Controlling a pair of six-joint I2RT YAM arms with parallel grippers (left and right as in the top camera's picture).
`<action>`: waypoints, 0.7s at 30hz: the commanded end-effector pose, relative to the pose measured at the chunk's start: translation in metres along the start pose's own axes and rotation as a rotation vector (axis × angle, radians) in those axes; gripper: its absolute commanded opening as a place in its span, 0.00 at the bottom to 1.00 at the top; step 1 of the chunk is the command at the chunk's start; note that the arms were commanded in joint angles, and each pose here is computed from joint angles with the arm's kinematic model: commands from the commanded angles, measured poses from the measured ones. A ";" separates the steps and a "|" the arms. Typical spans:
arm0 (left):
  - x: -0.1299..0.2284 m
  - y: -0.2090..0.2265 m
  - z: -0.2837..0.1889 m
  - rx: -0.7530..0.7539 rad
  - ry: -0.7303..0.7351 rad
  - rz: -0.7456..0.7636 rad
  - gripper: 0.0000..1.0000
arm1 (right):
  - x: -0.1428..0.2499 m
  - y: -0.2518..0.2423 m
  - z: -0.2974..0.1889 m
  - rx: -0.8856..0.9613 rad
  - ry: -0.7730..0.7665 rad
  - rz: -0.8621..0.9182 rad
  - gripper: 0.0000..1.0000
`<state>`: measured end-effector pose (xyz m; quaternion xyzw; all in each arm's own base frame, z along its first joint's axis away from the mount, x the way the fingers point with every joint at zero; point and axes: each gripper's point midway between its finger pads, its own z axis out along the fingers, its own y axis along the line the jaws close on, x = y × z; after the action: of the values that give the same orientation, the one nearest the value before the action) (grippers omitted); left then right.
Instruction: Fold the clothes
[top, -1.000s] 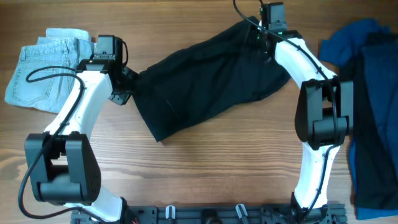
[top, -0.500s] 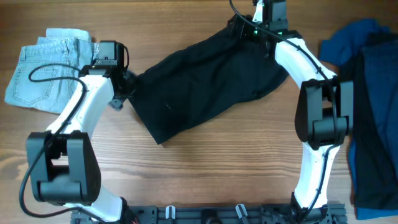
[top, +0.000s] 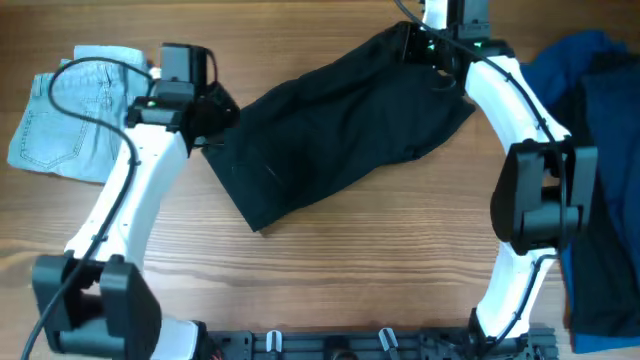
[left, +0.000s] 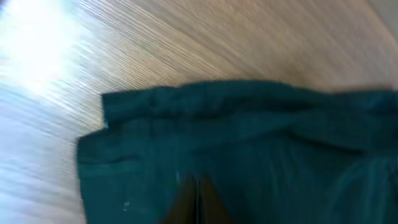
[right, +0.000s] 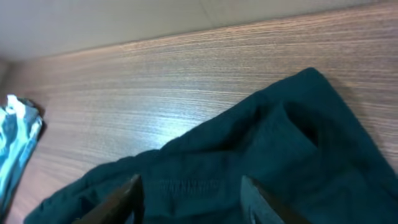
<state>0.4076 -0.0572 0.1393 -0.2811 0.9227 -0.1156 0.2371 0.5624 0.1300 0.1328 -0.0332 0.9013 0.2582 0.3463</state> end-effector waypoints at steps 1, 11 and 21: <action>0.025 -0.013 0.033 -0.006 0.074 0.088 0.04 | -0.007 0.008 -0.018 0.018 -0.001 -0.045 0.07; 0.041 -0.019 0.081 -0.015 0.110 0.141 0.04 | 0.075 -0.011 0.016 0.178 0.249 -0.008 0.04; 0.041 -0.019 0.081 -0.015 0.110 0.141 0.04 | 0.094 -0.019 0.052 0.217 0.253 0.039 0.04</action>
<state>0.4262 -0.1013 0.0609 -0.2227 0.9503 -0.1078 0.1891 0.5297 0.1501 0.0362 -0.0164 0.9576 0.1690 0.2328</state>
